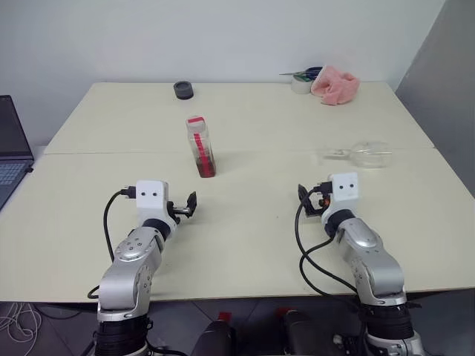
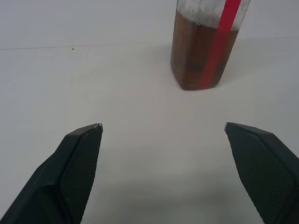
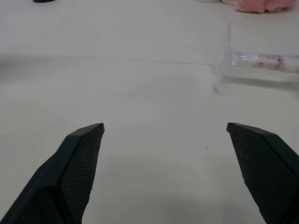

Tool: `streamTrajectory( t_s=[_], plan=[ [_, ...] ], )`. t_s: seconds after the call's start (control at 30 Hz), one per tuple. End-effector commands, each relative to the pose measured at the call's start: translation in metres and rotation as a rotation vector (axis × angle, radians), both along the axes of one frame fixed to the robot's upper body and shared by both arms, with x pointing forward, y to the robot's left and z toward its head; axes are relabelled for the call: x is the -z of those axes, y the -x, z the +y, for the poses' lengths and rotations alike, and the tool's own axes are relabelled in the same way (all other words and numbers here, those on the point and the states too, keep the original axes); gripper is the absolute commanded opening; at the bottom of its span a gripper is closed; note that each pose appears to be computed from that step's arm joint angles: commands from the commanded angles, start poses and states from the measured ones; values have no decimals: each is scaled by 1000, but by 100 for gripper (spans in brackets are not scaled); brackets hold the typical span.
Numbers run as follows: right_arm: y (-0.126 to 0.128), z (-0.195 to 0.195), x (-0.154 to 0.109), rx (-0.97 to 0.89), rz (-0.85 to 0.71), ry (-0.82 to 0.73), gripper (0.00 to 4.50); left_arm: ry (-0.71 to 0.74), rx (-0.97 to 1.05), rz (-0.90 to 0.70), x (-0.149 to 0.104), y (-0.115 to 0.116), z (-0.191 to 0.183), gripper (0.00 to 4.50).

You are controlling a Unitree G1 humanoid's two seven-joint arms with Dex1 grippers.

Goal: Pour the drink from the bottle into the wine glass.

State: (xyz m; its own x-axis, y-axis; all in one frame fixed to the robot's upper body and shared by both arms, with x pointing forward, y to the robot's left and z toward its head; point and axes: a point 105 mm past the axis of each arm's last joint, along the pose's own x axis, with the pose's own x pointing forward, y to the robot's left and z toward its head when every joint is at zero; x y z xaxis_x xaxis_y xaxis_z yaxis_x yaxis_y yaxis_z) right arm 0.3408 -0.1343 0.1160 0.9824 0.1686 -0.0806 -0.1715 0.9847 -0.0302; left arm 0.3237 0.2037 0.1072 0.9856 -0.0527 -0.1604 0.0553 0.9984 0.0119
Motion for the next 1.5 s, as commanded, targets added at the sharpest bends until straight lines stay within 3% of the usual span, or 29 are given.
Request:
streamTrajectory(
  t_s=[0.03, 0.73, 0.93, 1.03, 1.27, 1.5],
  plan=[
    [1, -1, -23, 3, -89, -6, 450, 2, 18, -80, -20, 2, -2, 448],
    [-1, -2, -21, 13, -84, -6, 450, -9, 39, -72, -16, -3, -9, 448],
    [-2, -3, -26, -68, -95, 41, 450, -6, 48, -67, -14, -3, -13, 448],
    [-5, 3, -45, -195, -146, -5, 450, -5, 53, -71, -16, -5, -15, 448],
    [5, 33, -117, -675, -259, -117, 450, -15, 69, -109, -30, -13, -17, 448],
    [22, 62, -146, -932, -245, -174, 450, -27, 74, -124, -39, -18, -21, 448]
  ],
)
